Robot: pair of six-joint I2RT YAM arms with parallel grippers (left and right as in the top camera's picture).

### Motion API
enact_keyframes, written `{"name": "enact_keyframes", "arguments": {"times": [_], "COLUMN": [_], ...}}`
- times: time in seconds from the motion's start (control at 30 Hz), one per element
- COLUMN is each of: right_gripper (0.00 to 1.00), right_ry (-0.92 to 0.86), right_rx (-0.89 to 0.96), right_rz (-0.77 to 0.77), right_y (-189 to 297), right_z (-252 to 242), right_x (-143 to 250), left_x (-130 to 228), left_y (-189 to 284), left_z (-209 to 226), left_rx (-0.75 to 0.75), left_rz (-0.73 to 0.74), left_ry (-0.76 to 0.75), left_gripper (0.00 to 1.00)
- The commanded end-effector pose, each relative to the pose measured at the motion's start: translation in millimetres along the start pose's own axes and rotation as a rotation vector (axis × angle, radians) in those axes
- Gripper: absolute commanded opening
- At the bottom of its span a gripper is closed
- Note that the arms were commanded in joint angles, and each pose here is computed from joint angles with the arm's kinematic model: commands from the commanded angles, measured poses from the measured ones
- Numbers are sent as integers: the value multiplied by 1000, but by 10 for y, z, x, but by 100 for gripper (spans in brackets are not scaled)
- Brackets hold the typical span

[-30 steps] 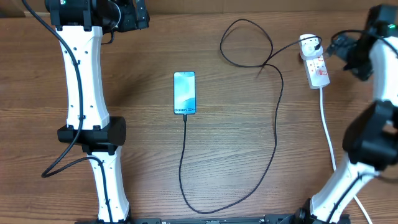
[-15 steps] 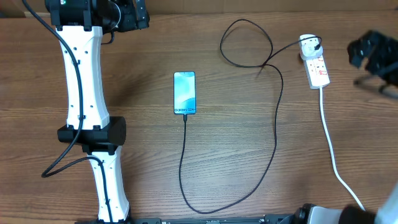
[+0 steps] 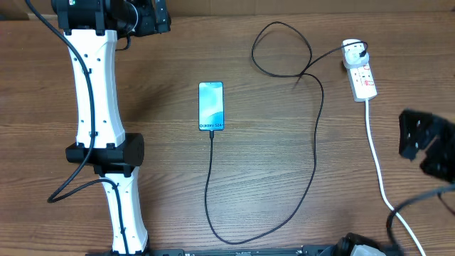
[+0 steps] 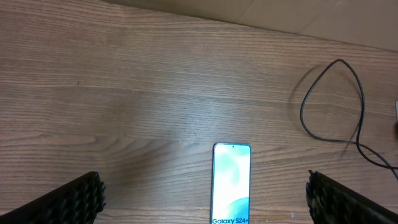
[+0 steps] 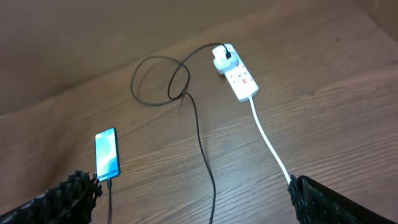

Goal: Plug charger to phone and switch on socket

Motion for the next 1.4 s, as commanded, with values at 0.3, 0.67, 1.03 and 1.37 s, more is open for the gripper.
{"name": "enact_keyframes", "arguments": {"times": [0.3, 0.67, 1.03, 1.37], "right_gripper": [100, 100, 100, 100], "right_ry": [125, 221, 254, 263], "right_rx": [-78, -110, -196, -235], "right_rz": [-233, -535, -769, -817], "right_y": [238, -347, -1220, -1772], "right_z": [143, 150, 174, 157], "right_x": [75, 430, 1146, 1732], "left_x": [-1, -1, -1, -1], "left_y": [68, 68, 68, 68], "left_z": [-8, -8, -8, -8], "left_rx": [-2, -2, -2, -2], "left_rz": [-17, -18, -18, -18], "left_ry": [0, 0, 0, 0], "left_gripper": [100, 100, 100, 100]}}
Point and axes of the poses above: each gripper's point midway between its finger pads, its own y axis back along the fingers, its own z axis along the line the jaws close on, x = y × z, the point moved 10 cm from there along y, back along the fingers, and after that the axes turned 11 degrees about y, right-handed, at the moved point
